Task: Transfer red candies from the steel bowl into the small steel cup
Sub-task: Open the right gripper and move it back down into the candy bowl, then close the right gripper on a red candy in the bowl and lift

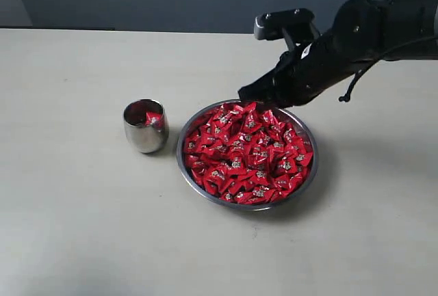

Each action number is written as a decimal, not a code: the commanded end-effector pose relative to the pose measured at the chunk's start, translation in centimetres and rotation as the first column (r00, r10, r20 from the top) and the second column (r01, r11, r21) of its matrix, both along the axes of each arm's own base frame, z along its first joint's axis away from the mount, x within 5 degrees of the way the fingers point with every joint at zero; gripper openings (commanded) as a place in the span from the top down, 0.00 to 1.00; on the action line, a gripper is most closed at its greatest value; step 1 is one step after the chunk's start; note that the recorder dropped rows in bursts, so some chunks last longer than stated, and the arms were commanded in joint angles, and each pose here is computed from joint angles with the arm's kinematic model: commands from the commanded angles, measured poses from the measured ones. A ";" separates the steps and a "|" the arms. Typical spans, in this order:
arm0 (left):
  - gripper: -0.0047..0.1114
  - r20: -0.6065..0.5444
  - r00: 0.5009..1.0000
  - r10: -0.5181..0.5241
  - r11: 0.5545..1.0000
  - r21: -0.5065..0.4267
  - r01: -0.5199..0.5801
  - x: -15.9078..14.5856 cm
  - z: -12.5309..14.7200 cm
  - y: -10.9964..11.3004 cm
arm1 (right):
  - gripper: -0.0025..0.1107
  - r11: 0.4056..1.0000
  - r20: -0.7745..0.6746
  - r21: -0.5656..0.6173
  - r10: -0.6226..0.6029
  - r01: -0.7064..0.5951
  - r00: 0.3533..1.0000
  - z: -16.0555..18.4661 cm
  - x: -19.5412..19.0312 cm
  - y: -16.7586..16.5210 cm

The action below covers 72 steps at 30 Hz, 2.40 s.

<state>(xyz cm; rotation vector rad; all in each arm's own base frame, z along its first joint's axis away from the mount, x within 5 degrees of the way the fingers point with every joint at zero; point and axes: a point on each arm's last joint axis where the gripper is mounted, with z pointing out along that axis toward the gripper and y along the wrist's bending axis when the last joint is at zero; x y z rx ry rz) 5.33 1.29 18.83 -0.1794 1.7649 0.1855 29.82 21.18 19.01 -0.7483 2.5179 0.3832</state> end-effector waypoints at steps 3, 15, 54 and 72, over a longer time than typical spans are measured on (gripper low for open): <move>0.96 0.003 1.000 0.001 1.000 -0.001 -0.001 0.0 -0.1 0.0 | 0.98 0.985 -0.063 -0.004 0.172 -0.172 0.983 -0.2 -1.3 0.7; 0.96 0.003 1.000 0.001 1.000 -0.001 -0.001 0.0 -0.1 0.0 | 0.98 0.822 0.051 -0.088 0.568 -0.562 0.822 -0.6 -3.9 6.3; 0.96 0.003 1.000 0.001 1.000 -0.001 -0.001 0.0 -0.1 0.0 | 0.98 0.494 -0.004 -0.422 0.837 -0.760 0.547 -1.6 -5.3 9.4; 0.96 0.003 1.000 0.001 1.000 -0.001 -0.001 0.0 -0.1 0.0 | 0.88 0.501 -0.014 -0.426 0.829 -0.753 0.560 -2.4 -5.1 9.5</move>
